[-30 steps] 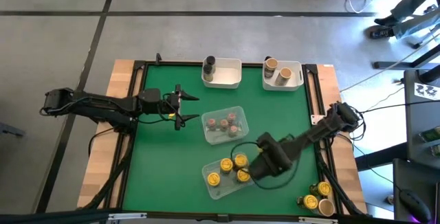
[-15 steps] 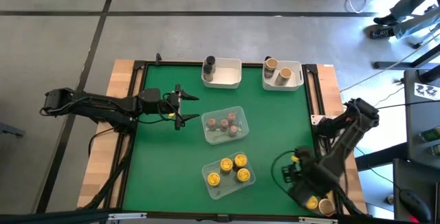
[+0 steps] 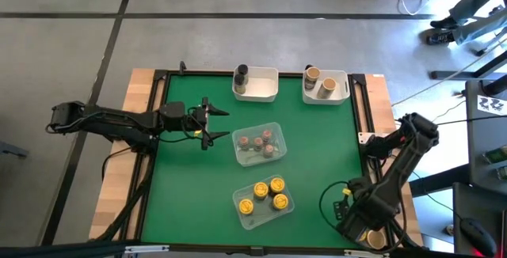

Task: Sort spices by type
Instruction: Put the bottom yellow seasoning bottle into the bottom transparent bin

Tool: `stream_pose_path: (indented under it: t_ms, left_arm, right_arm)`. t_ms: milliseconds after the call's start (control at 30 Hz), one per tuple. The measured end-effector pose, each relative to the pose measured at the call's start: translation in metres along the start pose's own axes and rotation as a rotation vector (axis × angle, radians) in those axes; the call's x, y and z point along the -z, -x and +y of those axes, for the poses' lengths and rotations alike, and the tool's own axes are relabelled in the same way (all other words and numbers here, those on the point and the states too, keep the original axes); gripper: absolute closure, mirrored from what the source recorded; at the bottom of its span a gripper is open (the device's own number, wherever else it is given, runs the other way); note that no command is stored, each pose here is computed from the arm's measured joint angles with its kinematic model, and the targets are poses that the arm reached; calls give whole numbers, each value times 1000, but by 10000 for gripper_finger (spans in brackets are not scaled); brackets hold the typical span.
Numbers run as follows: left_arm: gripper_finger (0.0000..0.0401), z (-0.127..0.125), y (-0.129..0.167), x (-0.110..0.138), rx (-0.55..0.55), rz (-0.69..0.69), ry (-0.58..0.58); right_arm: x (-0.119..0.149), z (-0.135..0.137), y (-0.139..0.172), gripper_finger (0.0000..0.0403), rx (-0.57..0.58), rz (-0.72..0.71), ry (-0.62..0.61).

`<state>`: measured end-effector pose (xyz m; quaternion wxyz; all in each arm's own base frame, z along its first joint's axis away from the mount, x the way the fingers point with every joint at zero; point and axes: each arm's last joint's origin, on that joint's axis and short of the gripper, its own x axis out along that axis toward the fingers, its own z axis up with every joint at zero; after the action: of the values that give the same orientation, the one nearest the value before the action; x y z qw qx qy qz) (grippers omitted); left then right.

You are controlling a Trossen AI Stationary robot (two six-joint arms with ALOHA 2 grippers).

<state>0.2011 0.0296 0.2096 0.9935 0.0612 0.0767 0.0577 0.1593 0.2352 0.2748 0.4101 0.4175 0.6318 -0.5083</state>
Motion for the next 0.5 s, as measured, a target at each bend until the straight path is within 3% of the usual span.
stream_pose_path:
  t_ms: [267,500]
  left_arm:
    - [87,0,0,0,0,3,-6]
    - [87,0,0,1,1,6,-6]
  right_arm:
    - [8,9,-3,17,-53,58,4]
    - [22,22,-3,45,-158,187,82]
